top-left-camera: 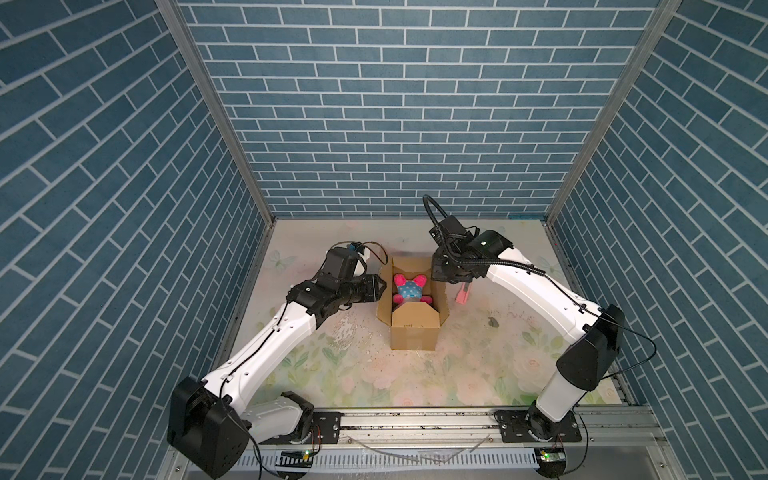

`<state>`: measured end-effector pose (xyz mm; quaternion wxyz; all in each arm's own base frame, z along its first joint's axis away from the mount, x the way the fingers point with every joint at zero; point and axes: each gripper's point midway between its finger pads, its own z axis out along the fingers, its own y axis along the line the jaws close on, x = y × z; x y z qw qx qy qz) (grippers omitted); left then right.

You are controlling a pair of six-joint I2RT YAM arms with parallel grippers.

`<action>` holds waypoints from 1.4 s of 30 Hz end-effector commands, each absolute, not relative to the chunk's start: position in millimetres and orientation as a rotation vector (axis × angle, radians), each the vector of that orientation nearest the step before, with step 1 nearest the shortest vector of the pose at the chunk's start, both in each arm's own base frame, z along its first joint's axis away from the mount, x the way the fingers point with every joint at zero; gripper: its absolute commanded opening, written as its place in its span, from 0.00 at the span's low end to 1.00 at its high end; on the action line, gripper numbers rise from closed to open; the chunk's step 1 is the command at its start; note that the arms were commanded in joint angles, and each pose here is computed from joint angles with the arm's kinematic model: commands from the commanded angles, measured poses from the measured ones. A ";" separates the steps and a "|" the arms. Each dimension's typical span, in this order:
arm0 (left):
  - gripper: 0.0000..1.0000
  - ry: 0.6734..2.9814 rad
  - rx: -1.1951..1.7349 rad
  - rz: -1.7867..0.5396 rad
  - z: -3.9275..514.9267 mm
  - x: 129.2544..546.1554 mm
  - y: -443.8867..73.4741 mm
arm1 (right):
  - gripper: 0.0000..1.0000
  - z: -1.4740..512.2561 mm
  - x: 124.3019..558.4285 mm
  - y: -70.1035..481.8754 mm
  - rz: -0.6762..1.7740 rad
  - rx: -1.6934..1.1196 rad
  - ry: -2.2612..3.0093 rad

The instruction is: Unpack the express box

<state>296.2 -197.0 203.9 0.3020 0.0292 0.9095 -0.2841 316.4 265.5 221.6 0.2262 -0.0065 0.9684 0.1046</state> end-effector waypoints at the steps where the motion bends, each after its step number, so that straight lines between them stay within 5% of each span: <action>1: 0.46 2.478 0.058 -0.757 185.6 284.1 -191.3 | 0.00 213.9 316.9 259.8 0.272 -0.046 2.675; 19: 0.51 2.461 -0.127 -0.889 149.6 254.0 -187.0 | 0.00 224.3 334.7 281.0 0.465 -0.251 2.608; 24: 0.59 2.438 -0.133 -0.883 165.8 240.8 -180.7 | 0.00 225.5 339.0 287.5 0.501 -0.304 2.601; 28: 0.77 2.423 0.010 -0.741 205.1 240.6 -168.9 | 0.01 230.5 338.0 292.2 0.534 -0.337 2.587; 32: 0.91 2.388 0.262 -0.543 253.5 255.2 -163.6 | 0.19 240.3 335.2 291.7 0.548 -0.354 2.562; 42: 0.95 2.138 0.812 -0.490 343.8 294.3 -214.2 | 0.57 293.0 322.9 265.1 0.537 -0.282 2.433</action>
